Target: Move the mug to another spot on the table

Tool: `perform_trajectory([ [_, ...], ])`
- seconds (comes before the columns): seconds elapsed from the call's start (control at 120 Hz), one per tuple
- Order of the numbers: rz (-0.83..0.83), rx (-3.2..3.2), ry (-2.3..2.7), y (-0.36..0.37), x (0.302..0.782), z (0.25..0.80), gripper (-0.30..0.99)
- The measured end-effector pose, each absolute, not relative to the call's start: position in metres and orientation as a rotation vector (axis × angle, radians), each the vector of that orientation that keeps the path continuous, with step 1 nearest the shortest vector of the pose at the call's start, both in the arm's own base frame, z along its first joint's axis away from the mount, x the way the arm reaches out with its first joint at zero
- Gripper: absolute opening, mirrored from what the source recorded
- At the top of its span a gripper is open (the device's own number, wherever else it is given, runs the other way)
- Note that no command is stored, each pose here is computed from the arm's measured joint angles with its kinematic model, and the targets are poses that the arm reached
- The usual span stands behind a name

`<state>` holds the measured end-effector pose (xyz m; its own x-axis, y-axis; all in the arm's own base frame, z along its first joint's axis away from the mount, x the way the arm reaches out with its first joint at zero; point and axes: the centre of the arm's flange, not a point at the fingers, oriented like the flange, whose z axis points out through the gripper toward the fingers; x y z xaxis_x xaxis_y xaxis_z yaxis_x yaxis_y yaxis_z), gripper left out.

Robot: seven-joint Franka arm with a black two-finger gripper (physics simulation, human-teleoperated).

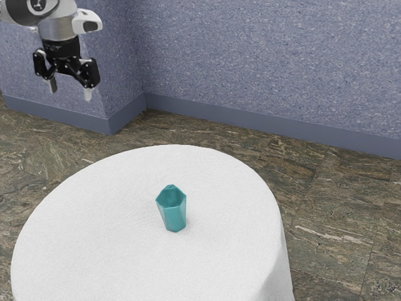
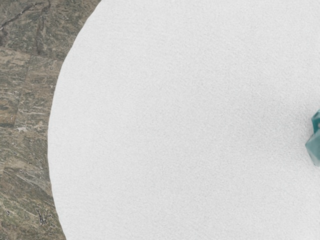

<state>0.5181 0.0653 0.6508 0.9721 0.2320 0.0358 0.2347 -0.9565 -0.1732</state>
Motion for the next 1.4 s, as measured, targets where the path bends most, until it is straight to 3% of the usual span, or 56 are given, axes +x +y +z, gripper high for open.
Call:
perform_trajectory([
  [0.233, -0.012, -2.946, -0.269, 0.025, 0.550, 0.621, 0.69],
  [0.458, 0.031, -2.986, -0.169, -0.062, 0.611, 0.515, 0.69],
  [0.683, 0.158, -3.020, -0.472, -0.074, 0.634, 0.437, 0.69],
  [1.017, 0.226, -2.953, -0.786, -0.078, 0.641, 0.379, 0.69],
  [1.4, 0.216, -2.904, -0.948, -0.074, 0.644, 0.361, 0.69],
])
